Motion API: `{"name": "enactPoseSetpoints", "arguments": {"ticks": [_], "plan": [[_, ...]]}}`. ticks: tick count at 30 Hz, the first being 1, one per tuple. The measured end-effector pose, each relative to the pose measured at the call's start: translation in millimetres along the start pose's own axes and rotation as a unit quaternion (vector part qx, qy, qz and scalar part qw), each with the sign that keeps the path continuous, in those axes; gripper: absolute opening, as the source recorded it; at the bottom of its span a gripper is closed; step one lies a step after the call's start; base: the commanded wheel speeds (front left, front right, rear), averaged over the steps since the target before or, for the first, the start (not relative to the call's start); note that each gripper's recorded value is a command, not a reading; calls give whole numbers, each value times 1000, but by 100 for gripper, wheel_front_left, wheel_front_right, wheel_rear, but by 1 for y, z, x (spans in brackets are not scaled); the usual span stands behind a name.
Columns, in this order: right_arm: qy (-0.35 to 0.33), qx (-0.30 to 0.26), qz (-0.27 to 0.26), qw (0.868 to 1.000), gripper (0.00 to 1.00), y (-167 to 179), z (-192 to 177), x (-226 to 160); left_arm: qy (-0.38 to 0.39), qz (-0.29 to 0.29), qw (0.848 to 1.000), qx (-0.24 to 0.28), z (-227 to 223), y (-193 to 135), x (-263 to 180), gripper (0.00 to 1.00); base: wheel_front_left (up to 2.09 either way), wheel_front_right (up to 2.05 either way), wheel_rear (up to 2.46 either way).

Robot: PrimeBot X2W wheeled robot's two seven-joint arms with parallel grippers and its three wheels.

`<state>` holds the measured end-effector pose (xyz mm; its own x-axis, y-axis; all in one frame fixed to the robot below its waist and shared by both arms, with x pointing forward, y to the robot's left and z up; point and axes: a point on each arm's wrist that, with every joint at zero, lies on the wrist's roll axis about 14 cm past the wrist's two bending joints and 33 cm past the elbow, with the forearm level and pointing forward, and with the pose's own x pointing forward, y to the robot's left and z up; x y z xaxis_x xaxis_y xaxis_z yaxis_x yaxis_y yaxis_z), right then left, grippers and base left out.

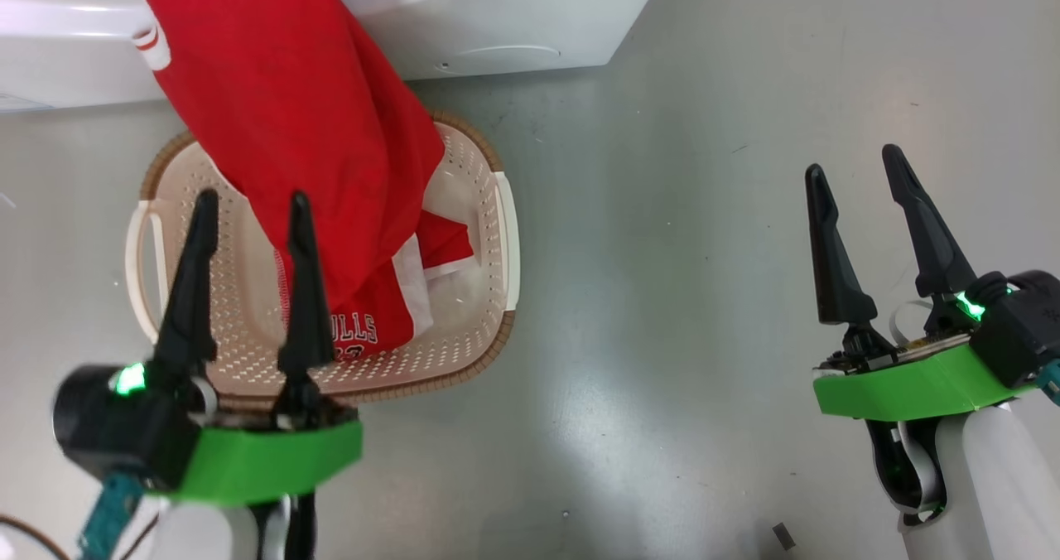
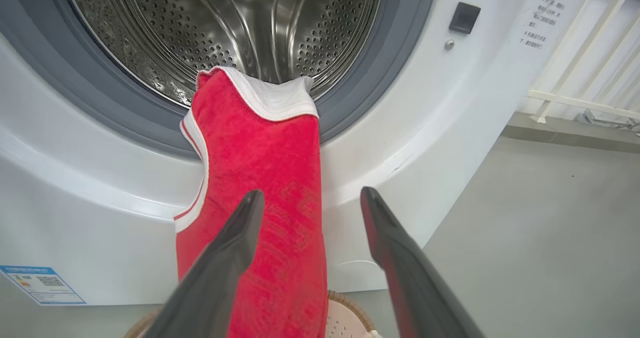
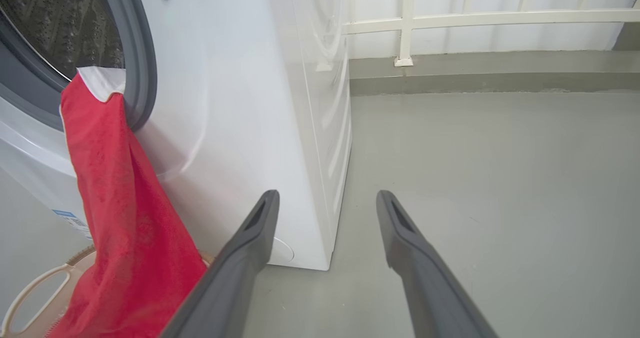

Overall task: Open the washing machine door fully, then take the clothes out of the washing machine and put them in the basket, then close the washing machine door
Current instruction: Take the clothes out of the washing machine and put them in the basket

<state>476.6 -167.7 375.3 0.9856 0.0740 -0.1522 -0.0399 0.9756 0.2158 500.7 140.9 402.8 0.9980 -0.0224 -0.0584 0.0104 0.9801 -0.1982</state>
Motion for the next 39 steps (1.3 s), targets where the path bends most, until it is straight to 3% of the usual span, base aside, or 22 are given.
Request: {"name": "enactPoseSetpoints", "arguments": {"ticks": [29,39], "plan": [[0,-5,-3,1000,100,-2,1,-3,16,8,1000,16,-7,-3,-16,100,0,0,0],[6,-6,-4,1000,100,-3,-2,-6,8,-13,1000,27,-5,-10,23,100,0,0,0]]}}
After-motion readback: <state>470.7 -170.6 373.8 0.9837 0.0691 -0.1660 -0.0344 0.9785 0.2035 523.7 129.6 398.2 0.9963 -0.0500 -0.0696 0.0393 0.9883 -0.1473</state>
